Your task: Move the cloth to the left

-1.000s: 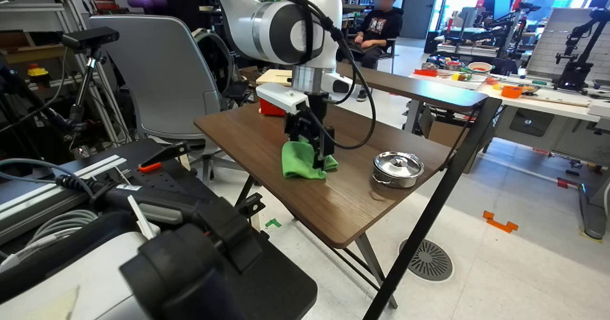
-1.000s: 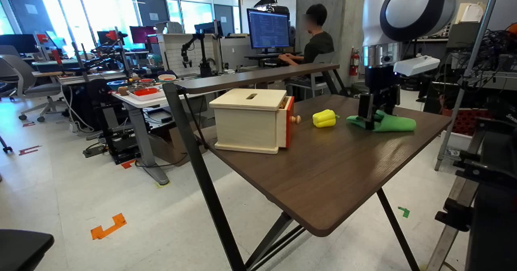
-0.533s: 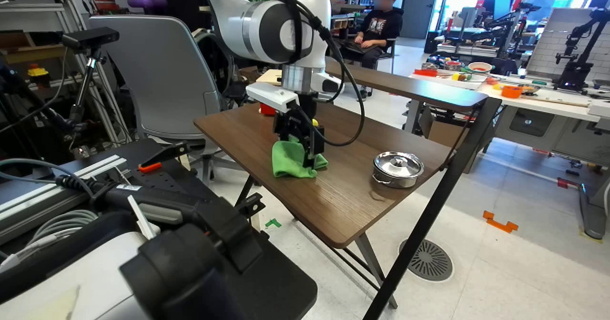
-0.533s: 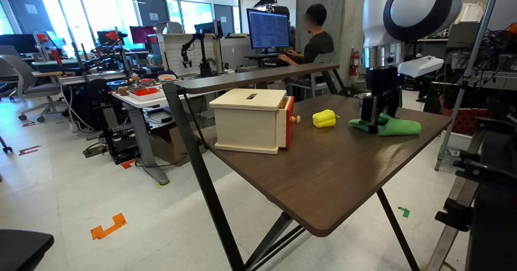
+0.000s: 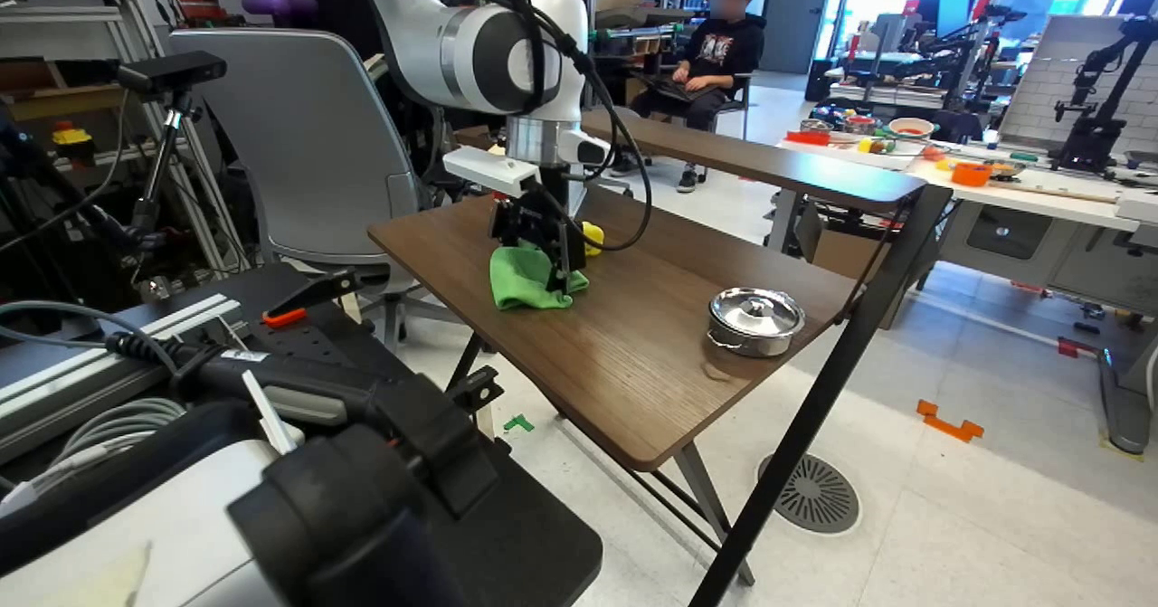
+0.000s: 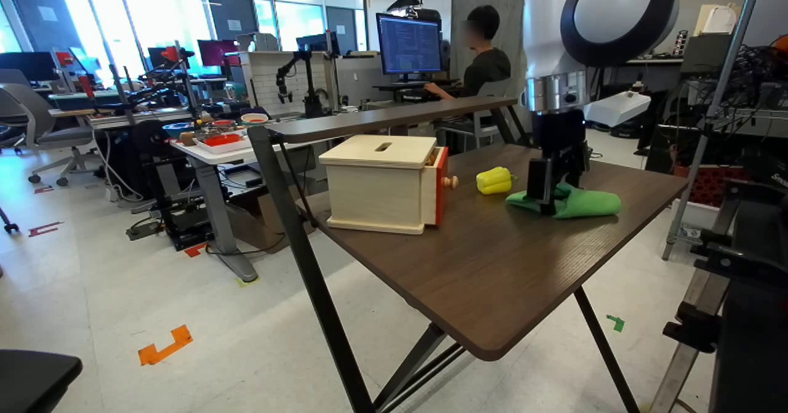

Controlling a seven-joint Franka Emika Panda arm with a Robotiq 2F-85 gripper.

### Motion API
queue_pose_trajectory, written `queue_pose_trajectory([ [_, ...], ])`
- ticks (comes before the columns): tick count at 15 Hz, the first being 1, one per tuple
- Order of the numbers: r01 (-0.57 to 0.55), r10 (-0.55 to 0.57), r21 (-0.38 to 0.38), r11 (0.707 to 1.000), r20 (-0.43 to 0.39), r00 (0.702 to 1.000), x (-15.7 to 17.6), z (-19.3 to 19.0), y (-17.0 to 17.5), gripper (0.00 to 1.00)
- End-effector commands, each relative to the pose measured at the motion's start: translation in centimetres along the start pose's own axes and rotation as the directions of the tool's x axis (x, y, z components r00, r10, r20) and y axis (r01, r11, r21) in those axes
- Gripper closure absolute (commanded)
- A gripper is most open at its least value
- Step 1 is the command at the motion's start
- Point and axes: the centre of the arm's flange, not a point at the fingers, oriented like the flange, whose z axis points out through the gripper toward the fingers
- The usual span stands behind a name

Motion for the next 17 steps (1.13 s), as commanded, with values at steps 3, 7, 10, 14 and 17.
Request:
queue_pose_trajectory([
  [3, 0.059, -0.059, -0.002, 0.998, 0.02, 0.998, 1.8, 1.1, -5.3, 0.0],
  [7, 0.064, -0.064, -0.004, 0.998, 0.003, 0.998, 1.8, -0.1, -6.2, 0.0],
  [10, 0.05, -0.05, 0.001, 0.999, -0.033, 0.998, 1.3, -2.9, -5.8, 0.0],
  [14, 0.023, -0.021, 0.008, 1.0, -0.124, 0.992, 0.1, -9.2, -5.2, 0.0],
  [17, 0.037, -0.034, 0.015, 0.999, -0.121, 0.992, 1.5, -8.8, -5.3, 0.0],
])
